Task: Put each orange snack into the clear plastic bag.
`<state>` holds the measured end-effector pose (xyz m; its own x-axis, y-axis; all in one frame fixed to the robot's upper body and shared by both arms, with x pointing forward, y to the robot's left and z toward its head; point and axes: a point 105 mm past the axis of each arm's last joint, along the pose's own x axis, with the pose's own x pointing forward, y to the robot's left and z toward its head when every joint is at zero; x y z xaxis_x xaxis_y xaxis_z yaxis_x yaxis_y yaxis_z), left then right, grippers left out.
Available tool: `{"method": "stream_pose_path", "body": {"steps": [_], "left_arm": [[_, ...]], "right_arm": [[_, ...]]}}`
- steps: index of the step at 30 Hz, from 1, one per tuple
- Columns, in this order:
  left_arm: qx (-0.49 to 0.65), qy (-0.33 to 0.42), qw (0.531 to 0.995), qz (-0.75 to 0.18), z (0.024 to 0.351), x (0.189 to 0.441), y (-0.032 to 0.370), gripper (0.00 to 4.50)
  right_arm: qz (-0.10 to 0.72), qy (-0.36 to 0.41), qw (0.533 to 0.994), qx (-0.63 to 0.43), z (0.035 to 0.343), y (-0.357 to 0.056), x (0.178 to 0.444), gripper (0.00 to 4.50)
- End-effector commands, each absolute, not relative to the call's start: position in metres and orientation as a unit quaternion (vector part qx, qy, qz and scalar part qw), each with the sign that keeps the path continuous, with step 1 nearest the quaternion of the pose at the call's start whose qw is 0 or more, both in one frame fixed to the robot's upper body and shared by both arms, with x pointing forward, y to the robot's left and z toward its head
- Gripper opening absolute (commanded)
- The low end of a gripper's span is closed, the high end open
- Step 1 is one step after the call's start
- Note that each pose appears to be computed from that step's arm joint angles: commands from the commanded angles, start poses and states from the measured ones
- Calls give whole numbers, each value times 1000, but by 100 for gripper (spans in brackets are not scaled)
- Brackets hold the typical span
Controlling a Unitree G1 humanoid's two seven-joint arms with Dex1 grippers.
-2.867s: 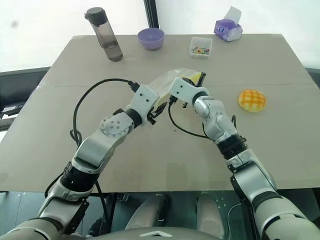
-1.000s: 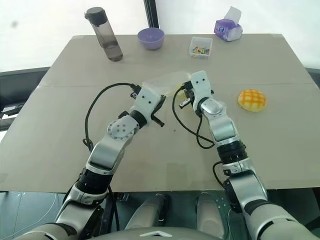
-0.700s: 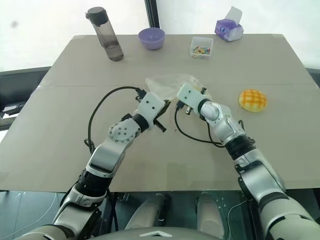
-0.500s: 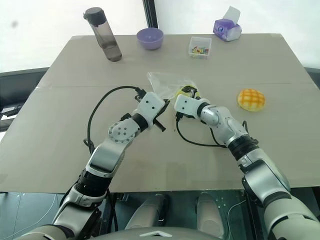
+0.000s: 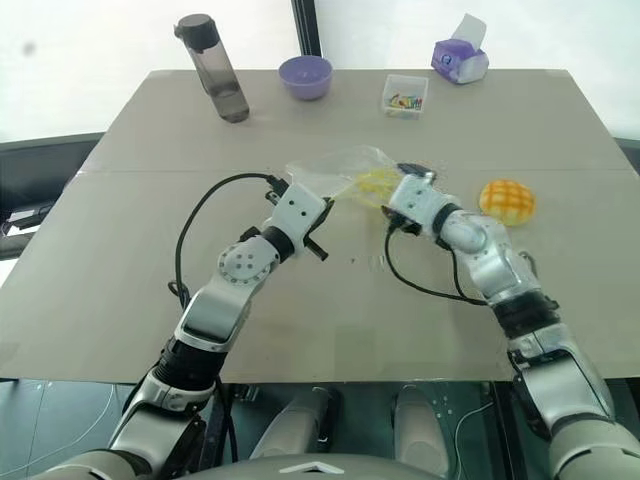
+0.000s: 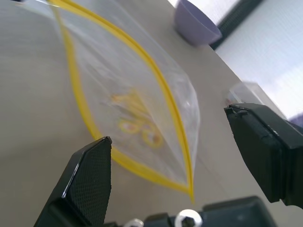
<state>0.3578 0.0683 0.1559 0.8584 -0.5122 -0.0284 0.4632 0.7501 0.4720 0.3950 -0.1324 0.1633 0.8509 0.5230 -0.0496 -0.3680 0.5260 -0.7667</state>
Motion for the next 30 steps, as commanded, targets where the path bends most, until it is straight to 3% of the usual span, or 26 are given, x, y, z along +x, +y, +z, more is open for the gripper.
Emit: {"method": "stream_pose_path", "body": {"steps": [1, 6, 13, 18, 21, 24, 27, 30], "left_arm": [[233, -86, 935, -255, 170, 358, 67, 0], [221, -95, 939, -246, 173, 362, 66, 0], [218, -98, 938, -249, 173, 363, 62, 0], [217, -99, 939, -248, 173, 364, 61, 0], [217, -98, 939, -248, 172, 363, 61, 0], [217, -97, 940, -246, 172, 363, 61, 0], [217, -96, 940, -245, 171, 363, 61, 0], [217, -96, 940, -243, 171, 364, 62, 0]], "right_arm": [[166, -90, 939, -287, 191, -181, 398, 435], [94, -28, 979, -177, 185, -234, 395, 435], [12, 67, 993, -100, 158, -287, 390, 435], [-24, 101, 991, -88, 144, -304, 390, 435], [-27, 141, 990, -17, 126, -306, 388, 435], [-17, 141, 990, 8, 126, -302, 389, 350], [-10, 142, 990, 12, 127, -300, 390, 211], [-2, 141, 990, 0, 128, -297, 390, 113]]}}
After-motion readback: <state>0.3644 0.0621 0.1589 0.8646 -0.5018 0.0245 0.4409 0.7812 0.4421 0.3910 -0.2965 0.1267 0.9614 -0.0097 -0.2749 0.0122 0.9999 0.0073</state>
